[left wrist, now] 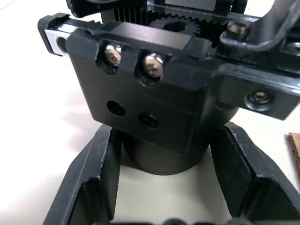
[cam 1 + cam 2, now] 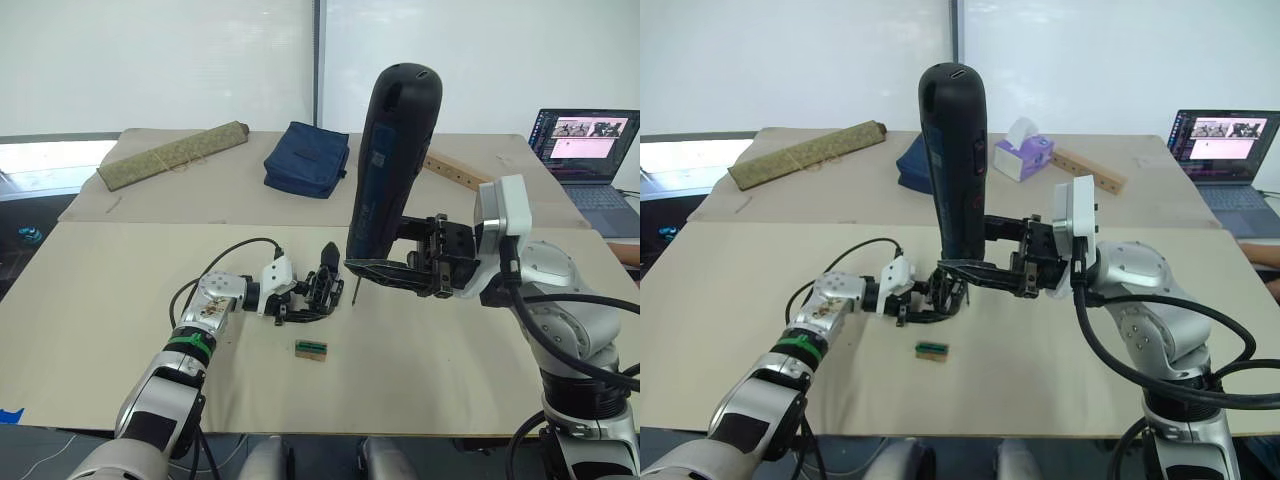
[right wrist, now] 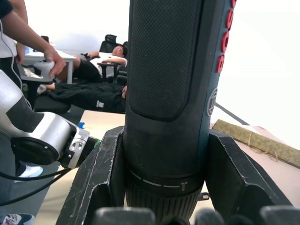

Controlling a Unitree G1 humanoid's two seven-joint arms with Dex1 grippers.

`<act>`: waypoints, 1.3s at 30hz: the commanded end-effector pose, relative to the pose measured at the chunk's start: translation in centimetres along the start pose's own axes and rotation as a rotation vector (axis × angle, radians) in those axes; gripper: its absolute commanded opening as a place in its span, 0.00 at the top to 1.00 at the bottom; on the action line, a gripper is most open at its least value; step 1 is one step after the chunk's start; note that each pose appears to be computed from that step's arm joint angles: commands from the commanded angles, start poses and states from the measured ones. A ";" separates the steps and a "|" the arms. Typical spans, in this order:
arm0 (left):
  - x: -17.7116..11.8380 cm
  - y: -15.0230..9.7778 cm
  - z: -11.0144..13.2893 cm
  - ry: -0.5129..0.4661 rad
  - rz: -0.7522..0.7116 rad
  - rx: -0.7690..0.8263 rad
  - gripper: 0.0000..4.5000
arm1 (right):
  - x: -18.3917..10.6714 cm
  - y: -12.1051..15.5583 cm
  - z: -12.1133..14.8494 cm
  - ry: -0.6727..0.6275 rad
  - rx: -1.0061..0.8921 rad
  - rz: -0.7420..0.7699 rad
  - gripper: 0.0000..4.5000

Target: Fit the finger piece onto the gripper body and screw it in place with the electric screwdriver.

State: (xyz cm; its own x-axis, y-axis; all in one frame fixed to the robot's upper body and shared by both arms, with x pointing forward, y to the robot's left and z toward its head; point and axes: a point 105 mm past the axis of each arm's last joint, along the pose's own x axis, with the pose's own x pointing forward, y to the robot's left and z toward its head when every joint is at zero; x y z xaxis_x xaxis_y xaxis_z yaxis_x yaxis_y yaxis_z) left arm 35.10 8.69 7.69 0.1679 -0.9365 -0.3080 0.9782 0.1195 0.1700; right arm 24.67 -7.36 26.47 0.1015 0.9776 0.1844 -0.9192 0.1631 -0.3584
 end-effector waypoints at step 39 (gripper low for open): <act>1.0 -2.0 0.0 -0.055 0.348 -0.103 0.00 | 0.5 0.1 2.0 -0.058 -0.050 0.004 0.57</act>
State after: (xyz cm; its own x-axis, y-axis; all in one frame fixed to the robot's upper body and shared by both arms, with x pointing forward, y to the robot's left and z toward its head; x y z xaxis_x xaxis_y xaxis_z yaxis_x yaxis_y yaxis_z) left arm 33.27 7.67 7.15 0.4940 -0.8488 -0.1881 0.8679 0.4684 0.1655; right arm 24.79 -7.08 26.81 0.1102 0.9744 0.1957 -0.9183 0.1752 -0.3550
